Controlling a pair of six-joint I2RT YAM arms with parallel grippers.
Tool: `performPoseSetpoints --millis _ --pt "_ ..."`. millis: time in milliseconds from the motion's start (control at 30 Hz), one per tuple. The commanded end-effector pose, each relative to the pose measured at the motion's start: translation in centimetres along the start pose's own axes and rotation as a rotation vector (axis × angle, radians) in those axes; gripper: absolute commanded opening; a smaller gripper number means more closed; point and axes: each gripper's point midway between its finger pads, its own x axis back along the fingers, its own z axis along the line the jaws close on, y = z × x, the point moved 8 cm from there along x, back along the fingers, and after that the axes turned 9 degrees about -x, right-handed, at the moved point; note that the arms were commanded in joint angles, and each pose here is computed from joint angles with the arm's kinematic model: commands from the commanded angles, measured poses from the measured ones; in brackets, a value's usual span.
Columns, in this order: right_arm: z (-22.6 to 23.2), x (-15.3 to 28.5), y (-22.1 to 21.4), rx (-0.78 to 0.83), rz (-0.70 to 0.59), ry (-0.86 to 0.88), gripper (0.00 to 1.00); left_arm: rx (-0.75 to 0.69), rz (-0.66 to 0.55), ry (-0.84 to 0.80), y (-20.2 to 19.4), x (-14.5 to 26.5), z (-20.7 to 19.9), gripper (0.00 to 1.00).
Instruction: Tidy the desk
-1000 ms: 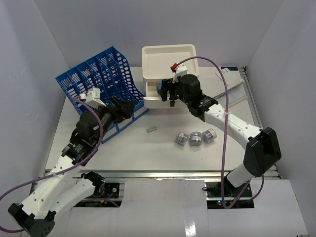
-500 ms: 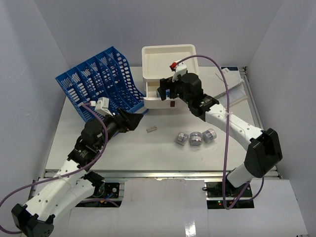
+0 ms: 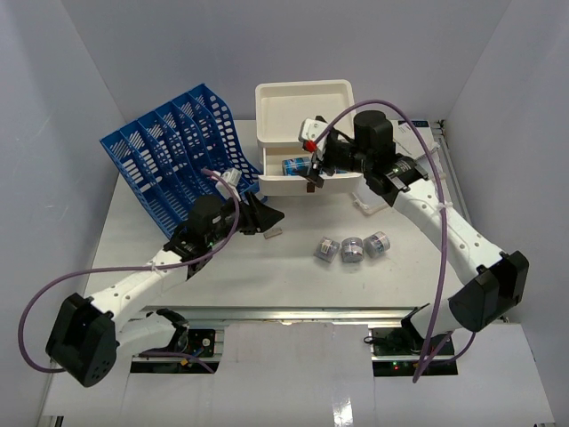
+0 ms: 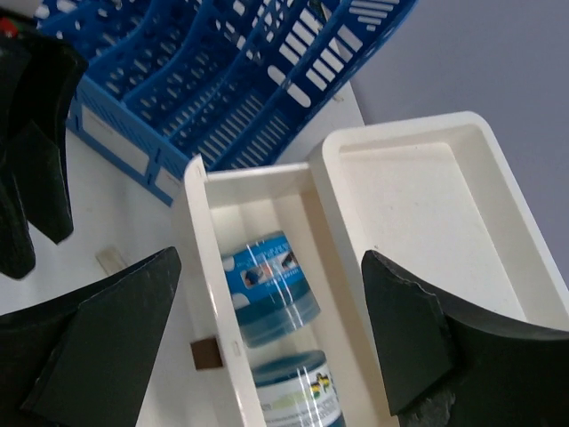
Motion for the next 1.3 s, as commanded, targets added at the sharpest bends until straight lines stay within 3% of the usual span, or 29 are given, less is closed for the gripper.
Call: performPoseSetpoints --millis 0,133,733,1267 --pt "-2.5 0.3 -1.1 0.106 -0.003 0.072 0.84 -0.096 -0.052 -0.128 1.4 -1.8 -1.3 0.59" --pt "-4.8 0.0 -2.4 0.026 -0.002 0.069 0.74 -0.146 -0.048 -0.149 1.0 -3.3 -0.7 0.54" --pt "-9.0 -3.9 -6.1 -0.047 0.085 0.006 0.63 -0.176 -0.082 -0.072 2.1 -9.1 1.2 0.52" --pt "-8.6 -4.7 -7.7 -0.071 0.161 0.116 0.24 -0.135 -0.131 -0.045 3.5 -12.4 1.7 0.48"
